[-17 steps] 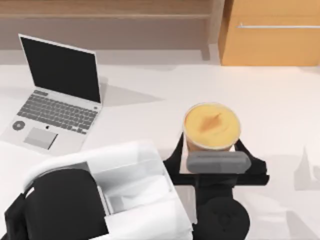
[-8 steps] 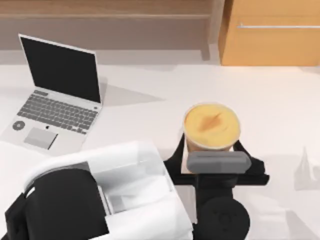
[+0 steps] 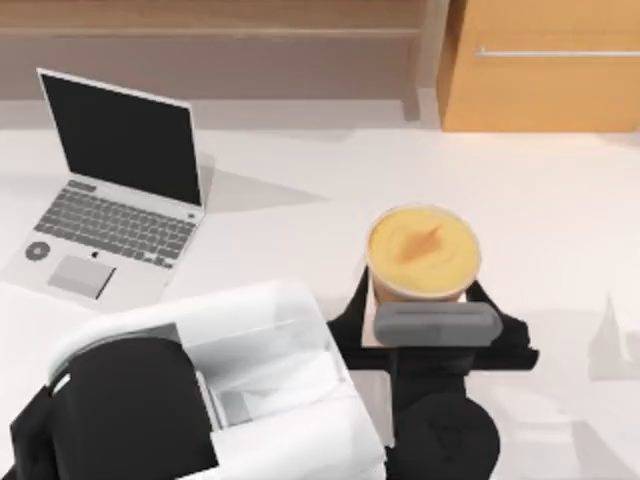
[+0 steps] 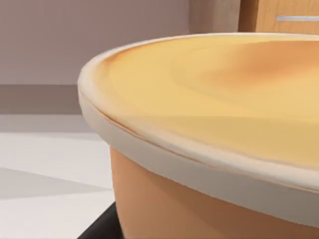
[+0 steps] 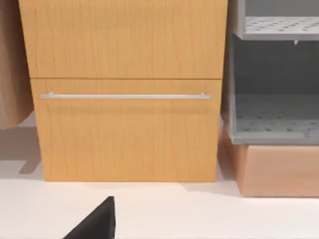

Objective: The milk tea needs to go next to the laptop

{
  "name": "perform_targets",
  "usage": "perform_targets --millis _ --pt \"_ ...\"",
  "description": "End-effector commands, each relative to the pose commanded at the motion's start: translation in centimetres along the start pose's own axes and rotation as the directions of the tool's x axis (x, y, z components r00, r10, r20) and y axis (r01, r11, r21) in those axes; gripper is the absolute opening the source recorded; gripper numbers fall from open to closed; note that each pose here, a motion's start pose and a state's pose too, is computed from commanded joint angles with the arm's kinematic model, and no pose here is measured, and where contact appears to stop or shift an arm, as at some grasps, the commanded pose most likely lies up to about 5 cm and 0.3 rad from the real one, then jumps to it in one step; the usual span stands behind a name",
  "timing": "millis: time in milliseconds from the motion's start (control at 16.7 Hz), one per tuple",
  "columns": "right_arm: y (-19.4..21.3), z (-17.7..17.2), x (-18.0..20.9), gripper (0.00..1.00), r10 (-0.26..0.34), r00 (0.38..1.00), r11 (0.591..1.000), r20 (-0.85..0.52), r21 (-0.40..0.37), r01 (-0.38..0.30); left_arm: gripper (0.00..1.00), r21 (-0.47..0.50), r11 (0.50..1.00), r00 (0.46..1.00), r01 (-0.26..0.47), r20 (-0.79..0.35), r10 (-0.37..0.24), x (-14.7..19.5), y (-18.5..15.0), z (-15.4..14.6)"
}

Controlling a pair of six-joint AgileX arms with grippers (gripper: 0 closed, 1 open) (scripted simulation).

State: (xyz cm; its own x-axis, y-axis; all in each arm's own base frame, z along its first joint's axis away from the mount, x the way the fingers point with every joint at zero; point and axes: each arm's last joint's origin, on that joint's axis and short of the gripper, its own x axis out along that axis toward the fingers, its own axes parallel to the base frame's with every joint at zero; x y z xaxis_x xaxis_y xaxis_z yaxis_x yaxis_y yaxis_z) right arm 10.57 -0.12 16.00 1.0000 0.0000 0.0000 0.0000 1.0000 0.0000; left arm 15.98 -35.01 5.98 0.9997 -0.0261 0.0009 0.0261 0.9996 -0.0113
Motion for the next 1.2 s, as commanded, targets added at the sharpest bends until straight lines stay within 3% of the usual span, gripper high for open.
perform_targets --millis 840,1200 --pt "0.0 0.0 0.0 1.00 0.000 1.000 1.000 0.000 0.000 0.000 0.00 0.001 1.000 1.000 0.002 0.001 -0.002 -0.1 -0.1 0.9" --pt "0.0 0.0 0.0 1.00 0.000 1.000 1.000 0.000 0.000 0.000 0.00 -0.058 0.998 0.999 0.025 0.041 -0.022 2.3 -0.5 5.3"
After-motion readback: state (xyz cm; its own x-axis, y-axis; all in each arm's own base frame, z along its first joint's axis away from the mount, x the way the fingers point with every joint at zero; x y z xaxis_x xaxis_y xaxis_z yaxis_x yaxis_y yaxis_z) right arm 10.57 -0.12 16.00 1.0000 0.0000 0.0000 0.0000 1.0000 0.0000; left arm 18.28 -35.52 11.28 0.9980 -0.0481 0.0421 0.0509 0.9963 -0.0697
